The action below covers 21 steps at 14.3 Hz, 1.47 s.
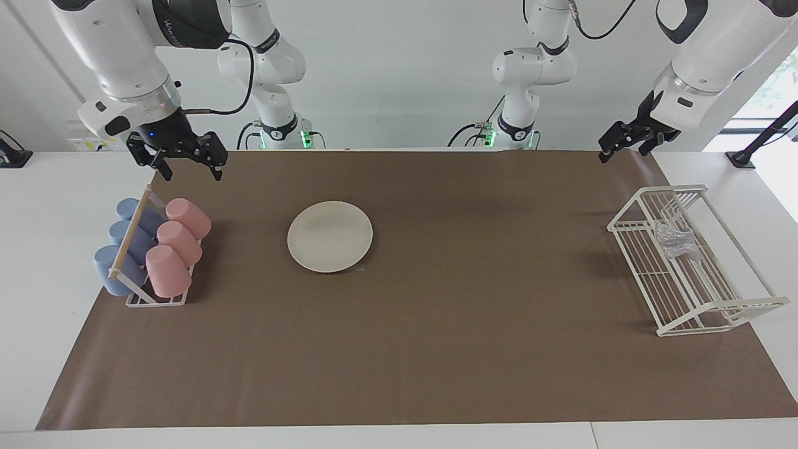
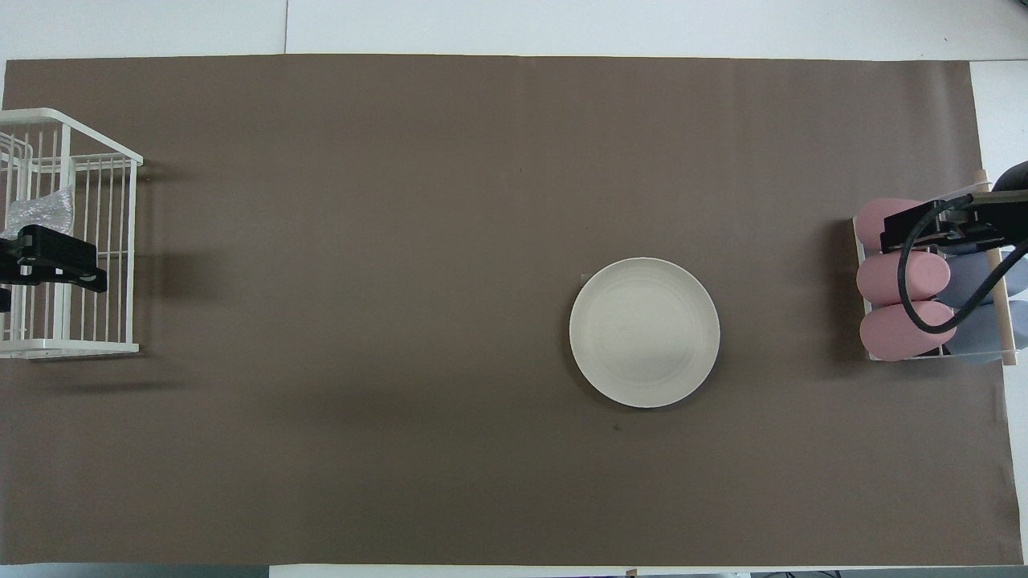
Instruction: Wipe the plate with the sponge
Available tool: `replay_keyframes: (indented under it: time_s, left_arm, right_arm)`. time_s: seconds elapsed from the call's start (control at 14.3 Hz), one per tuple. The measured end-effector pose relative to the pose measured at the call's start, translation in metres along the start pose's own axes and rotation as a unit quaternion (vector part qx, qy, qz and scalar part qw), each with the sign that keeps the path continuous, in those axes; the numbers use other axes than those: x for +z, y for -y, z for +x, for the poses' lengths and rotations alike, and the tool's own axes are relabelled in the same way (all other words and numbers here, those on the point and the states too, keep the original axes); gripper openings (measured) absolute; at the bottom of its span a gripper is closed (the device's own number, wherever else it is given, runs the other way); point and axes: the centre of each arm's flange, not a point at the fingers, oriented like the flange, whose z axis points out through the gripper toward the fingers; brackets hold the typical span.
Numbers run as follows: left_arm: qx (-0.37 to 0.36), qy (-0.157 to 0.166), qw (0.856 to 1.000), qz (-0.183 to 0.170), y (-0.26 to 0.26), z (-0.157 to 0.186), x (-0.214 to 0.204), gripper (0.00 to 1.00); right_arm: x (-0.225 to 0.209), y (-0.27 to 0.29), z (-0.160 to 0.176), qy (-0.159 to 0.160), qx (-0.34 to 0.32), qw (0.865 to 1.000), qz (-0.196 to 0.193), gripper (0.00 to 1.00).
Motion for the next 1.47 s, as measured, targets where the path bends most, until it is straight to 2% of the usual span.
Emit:
replay_keyframes:
  time_s: [0.7, 0.84, 1.05, 1.26, 1.47]
  left_arm:
    - [-0.014, 0.003, 1.000, -0.001, 0.015, 0.001, 0.003, 1.00]
    - [-0.025, 0.005, 1.000, 0.010, 0.020, 0.000, 0.010, 1.00]
    - [-0.042, 0.003, 0.996, 0.080, 0.007, -0.006, 0.035, 1.00]
    - [-0.026, 0.002, 0.987, 0.158, -0.014, -0.004, 0.059, 1.00]
    - [-0.016, 0.000, 0.969, 0.245, -0.020, 0.019, 0.094, 1.00]
  right_arm:
    - [0.000, 0.000, 0.000, 0.000, 0.000, 1.000, 0.000, 1.00]
    - [0.000, 0.000, 0.000, 0.000, 0.000, 1.000, 0.000, 1.00]
    - [0.000, 0.000, 0.000, 0.000, 0.000, 1.000, 0.000, 1.00]
    - [0.000, 0.000, 0.000, 0.000, 0.000, 1.000, 0.000, 1.00]
    - [0.000, 0.000, 0.000, 0.000, 0.000, 1.000, 0.000, 1.00]
